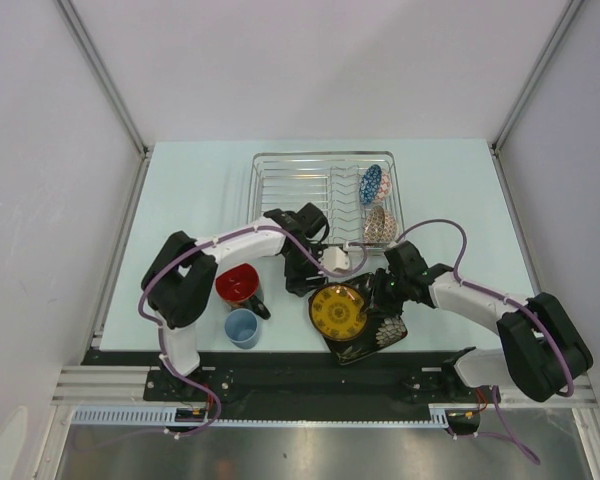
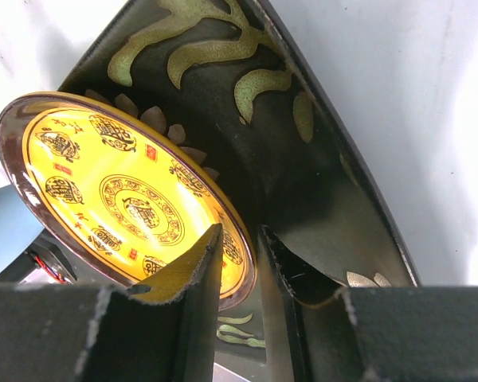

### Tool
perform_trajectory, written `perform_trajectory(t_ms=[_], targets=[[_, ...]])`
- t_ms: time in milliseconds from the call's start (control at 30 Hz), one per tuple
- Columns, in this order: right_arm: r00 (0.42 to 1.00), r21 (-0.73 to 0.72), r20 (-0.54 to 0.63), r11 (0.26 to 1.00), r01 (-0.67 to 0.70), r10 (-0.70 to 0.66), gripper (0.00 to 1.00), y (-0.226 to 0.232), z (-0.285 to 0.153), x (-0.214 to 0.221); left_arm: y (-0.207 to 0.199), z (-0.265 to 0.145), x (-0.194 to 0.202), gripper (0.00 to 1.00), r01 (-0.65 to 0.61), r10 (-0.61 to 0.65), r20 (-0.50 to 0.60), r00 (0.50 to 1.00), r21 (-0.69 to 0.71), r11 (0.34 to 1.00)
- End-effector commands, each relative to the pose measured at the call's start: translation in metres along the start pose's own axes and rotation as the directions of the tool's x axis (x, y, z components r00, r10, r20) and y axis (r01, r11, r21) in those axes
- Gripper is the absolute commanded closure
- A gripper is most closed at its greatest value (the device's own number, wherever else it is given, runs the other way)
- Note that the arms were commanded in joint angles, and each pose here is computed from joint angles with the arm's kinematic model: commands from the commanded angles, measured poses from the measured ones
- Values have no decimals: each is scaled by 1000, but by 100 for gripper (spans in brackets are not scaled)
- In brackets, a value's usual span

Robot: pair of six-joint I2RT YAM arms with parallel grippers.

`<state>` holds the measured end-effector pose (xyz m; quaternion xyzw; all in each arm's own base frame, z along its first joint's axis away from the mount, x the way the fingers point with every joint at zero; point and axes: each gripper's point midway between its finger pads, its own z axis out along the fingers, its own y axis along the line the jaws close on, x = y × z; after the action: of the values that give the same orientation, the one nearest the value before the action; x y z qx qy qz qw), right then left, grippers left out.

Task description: Load the mixed dishes into the dish rack

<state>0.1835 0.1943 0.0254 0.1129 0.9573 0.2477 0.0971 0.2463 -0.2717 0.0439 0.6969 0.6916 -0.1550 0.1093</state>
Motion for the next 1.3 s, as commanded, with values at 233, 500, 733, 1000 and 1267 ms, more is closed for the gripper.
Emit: perform_trajectory(t_ms=[233, 500, 733, 1000, 1267], targets=[[1000, 128, 13, 992, -2, 1, 65, -38, 5, 3, -25, -14, -4, 31, -127, 125, 29, 992, 57, 990], [1000, 114, 26, 993, -17, 14, 60, -35, 5, -6, -32, 6, -21, 33, -116, 112, 54, 992, 75, 990], [1000, 115, 23, 993, -22, 19, 60, -37, 5, -6, -38, 17, -33, 34, -126, 120, 65, 991, 96, 987], [1000, 75, 12, 997, -27, 27, 60, -29, 13, -8, -42, 26, -40, 34, -120, 112, 73, 991, 117, 986], [1000, 24, -8, 1000, -1, 1, 60, -10, 19, -16, -40, 32, -45, 35, -108, 100, 76, 992, 116, 987]])
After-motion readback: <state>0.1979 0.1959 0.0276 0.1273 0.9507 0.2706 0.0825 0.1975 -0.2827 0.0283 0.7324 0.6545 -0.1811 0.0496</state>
